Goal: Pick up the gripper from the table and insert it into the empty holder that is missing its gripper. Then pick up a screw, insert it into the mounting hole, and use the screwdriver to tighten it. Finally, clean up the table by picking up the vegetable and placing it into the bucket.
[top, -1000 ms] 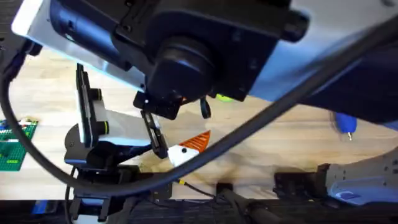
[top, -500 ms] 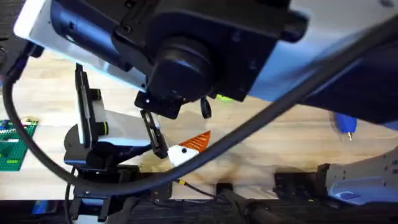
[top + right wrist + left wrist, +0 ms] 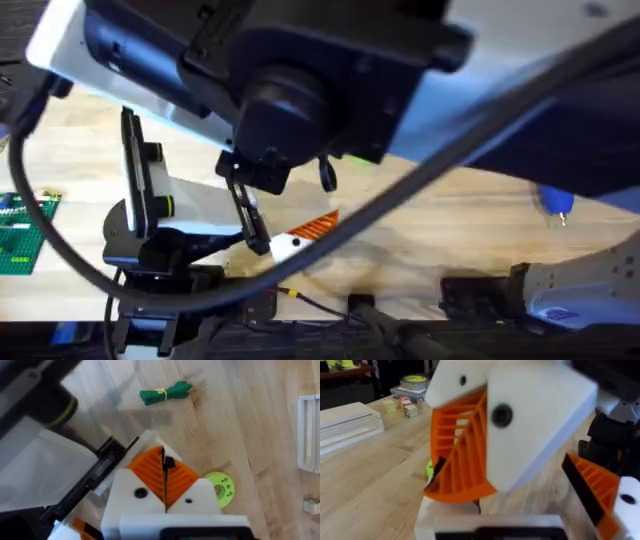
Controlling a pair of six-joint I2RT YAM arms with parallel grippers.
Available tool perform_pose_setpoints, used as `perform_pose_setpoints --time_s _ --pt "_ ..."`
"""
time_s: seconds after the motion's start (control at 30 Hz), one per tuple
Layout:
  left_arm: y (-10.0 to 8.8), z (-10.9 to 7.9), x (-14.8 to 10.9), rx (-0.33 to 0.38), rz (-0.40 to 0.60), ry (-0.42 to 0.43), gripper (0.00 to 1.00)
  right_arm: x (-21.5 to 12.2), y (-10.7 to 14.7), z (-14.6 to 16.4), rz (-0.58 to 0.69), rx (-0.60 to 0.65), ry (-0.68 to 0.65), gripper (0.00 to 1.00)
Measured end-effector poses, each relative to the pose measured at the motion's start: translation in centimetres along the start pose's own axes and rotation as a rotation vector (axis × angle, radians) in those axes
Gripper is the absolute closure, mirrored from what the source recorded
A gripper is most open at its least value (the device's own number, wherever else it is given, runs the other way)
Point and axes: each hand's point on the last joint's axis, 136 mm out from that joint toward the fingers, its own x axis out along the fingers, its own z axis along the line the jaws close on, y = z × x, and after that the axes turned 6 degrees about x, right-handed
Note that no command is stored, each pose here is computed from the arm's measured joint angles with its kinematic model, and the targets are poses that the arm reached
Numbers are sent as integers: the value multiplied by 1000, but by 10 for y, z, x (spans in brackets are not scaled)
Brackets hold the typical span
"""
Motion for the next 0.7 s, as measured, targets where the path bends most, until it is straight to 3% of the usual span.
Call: perform_pose_setpoints --time_s 0.43,0.63,0.7 --pt "1 0 0 -11 4 0 8 8 1 2 15 -3 -2 974" --pt "4 1 0 -32 11 -4 9 7 0 -16 14 12 59 113" --pt "3 1 0 -30 9 -5 8 4 -2 -23 4 25 71 18"
